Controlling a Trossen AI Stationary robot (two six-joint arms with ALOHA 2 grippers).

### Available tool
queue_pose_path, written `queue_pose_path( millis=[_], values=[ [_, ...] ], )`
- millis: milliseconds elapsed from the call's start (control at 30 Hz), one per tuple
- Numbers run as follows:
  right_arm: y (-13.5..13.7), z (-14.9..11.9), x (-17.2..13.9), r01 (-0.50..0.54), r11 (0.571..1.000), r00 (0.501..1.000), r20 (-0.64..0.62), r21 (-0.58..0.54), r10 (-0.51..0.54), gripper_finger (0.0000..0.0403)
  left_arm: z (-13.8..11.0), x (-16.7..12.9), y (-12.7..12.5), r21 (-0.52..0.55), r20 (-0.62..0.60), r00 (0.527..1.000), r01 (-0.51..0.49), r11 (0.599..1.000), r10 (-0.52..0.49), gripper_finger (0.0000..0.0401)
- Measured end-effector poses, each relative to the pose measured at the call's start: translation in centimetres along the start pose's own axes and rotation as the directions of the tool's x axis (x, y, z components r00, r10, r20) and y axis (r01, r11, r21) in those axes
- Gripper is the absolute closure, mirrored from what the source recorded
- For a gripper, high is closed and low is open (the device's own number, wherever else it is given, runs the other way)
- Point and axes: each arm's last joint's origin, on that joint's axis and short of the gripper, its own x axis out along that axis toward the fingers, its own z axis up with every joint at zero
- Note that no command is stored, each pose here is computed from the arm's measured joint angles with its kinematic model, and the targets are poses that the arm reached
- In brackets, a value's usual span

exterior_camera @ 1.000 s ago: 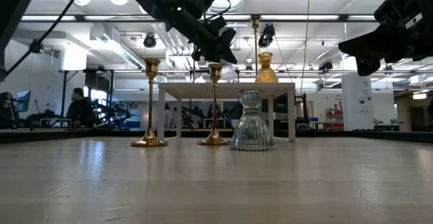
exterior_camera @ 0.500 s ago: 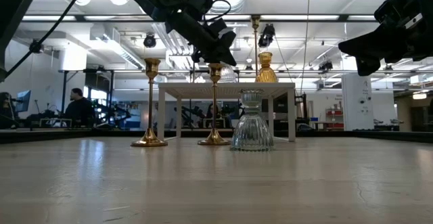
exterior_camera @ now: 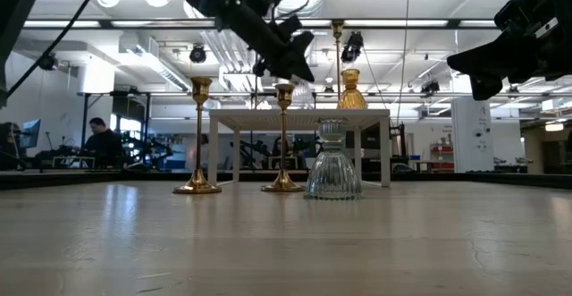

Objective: Pick & Place candle stick holders
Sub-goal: Put the transparent glass candle holder on the shelf

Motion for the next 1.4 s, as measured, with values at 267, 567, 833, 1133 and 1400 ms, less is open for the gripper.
queue_pose_path(
  millis=[267, 567, 833, 1133, 1400],
  values=[
    [0.0, 0.0, 0.0, 0.001, 1.0, 1.0, 0.0, 0.0, -0.001, 0.0394, 1.1, -2.7, -2.9, -0.055, 0.029, 0.99, -0.138, 0.989, 0.139, 0.0258],
    [0.0, 0.0, 0.0, 0.0, 1.0, 1.0, -0.001, 0.0, 0.0, 0.0394, 1.1, -2.3, -2.9, -0.209, 0.123, 0.96, -0.225, 0.952, 0.253, 0.0258],
    [0.0, 0.0, 0.0, 0.0, 1.0, 1.0, -0.001, 0.0, 0.0, 0.0394, -0.6, -1.6, -2.7, -0.221, 0.114, 0.949, -0.263, 0.939, 0.292, 0.0258],
    [0.0, 0.0, 0.0, 0.0, 1.0, 1.0, 0.0, 0.0, 0.0, 0.0394, -1.0, -0.6, -2.2, -0.198, 0.127, 0.941, -0.285, 0.938, 0.312, 0.0258],
    [0.0, 0.0, 0.0, -0.001, 1.0, 1.0, -0.001, 0.0, 0.001, 0.0394, -0.7, 0.8, -1.8, -0.182, 0.106, 0.943, -0.293, 0.939, 0.315, 0.0258]
  ],
)
